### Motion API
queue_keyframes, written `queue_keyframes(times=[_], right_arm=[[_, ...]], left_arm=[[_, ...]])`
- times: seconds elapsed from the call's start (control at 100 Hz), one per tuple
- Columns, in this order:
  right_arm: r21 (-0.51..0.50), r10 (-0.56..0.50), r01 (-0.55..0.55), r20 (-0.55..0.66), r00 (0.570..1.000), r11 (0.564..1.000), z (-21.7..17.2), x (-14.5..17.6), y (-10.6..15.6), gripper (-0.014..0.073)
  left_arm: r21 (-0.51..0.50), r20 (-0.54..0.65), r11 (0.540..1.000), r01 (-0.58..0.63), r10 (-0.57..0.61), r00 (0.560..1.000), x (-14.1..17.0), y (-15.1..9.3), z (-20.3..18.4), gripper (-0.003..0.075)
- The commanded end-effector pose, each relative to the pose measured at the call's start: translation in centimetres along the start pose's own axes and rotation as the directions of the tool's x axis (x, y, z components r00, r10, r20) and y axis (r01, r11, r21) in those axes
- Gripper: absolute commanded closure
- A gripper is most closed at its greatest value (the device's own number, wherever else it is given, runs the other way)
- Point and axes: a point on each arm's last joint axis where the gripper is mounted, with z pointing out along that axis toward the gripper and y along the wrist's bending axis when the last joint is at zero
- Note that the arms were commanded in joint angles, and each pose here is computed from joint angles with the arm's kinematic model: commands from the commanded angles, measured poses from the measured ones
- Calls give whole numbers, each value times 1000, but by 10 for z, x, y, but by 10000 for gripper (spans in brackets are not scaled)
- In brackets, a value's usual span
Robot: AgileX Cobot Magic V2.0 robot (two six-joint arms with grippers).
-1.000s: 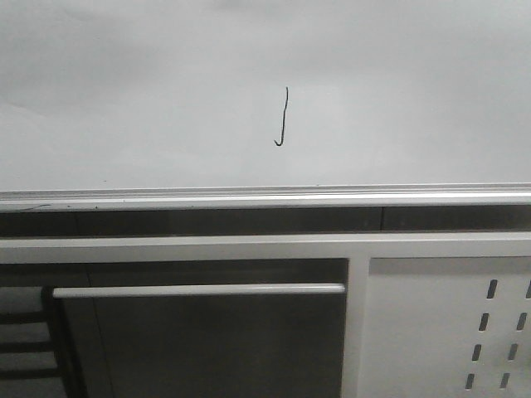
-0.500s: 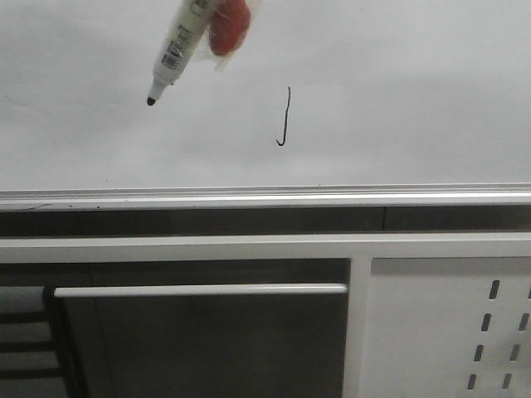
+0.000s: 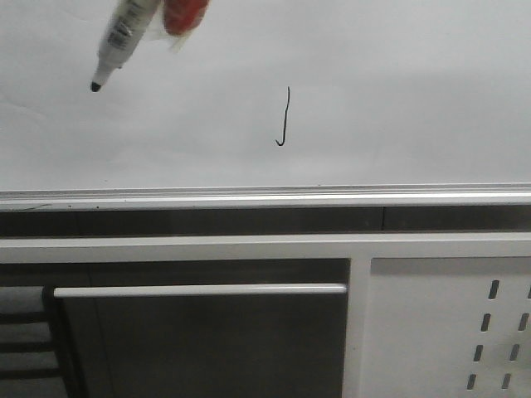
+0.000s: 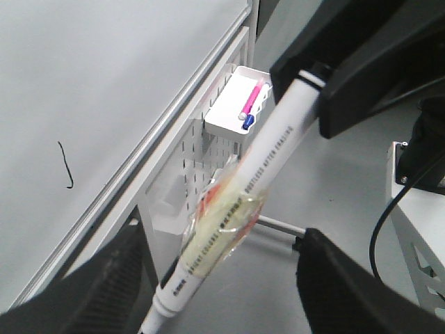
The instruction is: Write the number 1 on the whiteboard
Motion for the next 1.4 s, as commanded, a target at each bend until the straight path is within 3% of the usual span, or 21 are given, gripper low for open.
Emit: queue_keyframes(times=[0.0,0.09,0.28,0.38,0.86,0.93,1.04,1.39], right_arm=[[-67,33,-29,61,998,997,-4,-15,6,638],[-89,34,-28,67,997,996,-4,-16,8,639],[-108,34,-26,70,997,994,-4,-16,10,639],[-137,38,-27,76,996,990,-4,-17,12,639],[-203,53,-42,52,997,978,5,-12,19,639],[-203,53,-42,52,997,978,5,-12,19,639],[-203,53,-42,52,997,978,5,-12,19,638],[-86,51,-48,26,998,995,6,-9,8,609]], left_arm=[[13,63,1000,-6,6,998,-13,-3,-6,282],[19,61,1000,-9,8,998,-13,-4,-6,296],[67,51,998,-22,18,999,-12,-8,-6,456],[68,44,997,-26,23,999,-12,-8,-6,505],[78,3,995,-55,55,998,-8,-9,-6,524],[78,1,995,-56,56,998,-7,-9,-6,580],[77,-4,995,-59,60,998,-7,-9,-6,738],[-20,18,999,-40,41,999,-10,-1,-6,741]])
